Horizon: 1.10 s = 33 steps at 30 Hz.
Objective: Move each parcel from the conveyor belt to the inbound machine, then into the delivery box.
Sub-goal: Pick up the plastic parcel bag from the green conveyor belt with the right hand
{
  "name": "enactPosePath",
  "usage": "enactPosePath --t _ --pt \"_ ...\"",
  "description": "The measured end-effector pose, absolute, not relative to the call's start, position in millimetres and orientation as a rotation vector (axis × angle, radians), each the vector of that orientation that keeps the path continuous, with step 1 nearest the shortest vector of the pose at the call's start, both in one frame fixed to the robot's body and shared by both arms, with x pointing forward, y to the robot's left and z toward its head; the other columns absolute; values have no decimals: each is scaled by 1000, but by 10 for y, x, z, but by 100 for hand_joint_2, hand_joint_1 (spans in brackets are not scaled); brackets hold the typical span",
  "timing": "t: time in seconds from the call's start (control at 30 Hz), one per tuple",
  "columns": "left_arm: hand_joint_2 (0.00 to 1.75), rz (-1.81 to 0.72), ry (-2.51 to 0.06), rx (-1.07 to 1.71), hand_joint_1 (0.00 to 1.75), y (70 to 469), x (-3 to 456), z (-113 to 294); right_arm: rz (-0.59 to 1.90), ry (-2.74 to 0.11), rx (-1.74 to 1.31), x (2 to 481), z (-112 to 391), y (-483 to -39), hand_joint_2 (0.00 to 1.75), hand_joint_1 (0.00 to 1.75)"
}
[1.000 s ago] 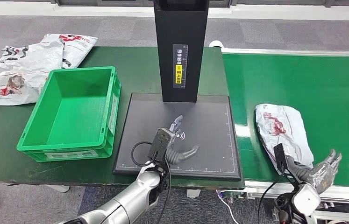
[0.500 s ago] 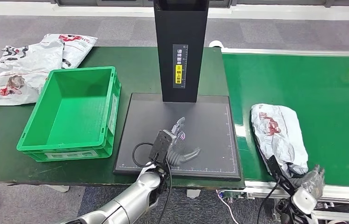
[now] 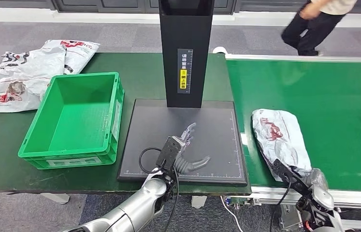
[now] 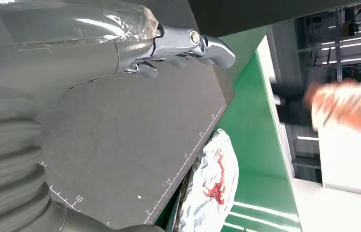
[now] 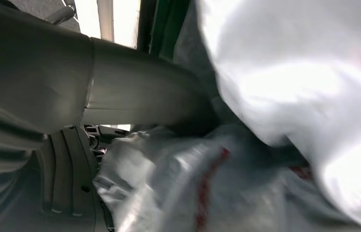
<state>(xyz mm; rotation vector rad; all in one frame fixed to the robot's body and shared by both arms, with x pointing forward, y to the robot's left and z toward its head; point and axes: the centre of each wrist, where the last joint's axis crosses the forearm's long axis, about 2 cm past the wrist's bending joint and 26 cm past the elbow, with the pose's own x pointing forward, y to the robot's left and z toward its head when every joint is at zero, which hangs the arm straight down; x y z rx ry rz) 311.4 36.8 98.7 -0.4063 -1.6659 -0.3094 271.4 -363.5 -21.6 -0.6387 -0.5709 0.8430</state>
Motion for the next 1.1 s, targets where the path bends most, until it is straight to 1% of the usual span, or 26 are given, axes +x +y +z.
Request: enactPosePath --t 0.23,0.37,0.57,0.73,0.83,0.97,1.1 --pt "175 -314 -1670 -405 0 368 3114 987 852 -577 -640 2716 -219 -3623 175 175" --pt "175 -318 -1676 -398 0 370 3115 987 840 -624 -703 2726 -208 -3614 175 175" --pt "175 -309 -1686 -346 0 400 3115 969 713 -779 -895 2755 -171 -3518 175 175" --pt "175 -309 -1683 -327 0 426 3106 946 659 -834 -935 2794 -135 -3459 175 175" --pt "175 -327 -1688 -298 0 448 3105 930 589 -939 -974 2826 -93 -3436 175 175" --pt "175 -343 -1696 -241 0 527 3111 882 426 -1124 -1055 2894 42 -3431 175 175" --pt "175 -338 -1701 -190 0 653 3116 801 296 -1300 -1134 2970 294 -3409 175 175"
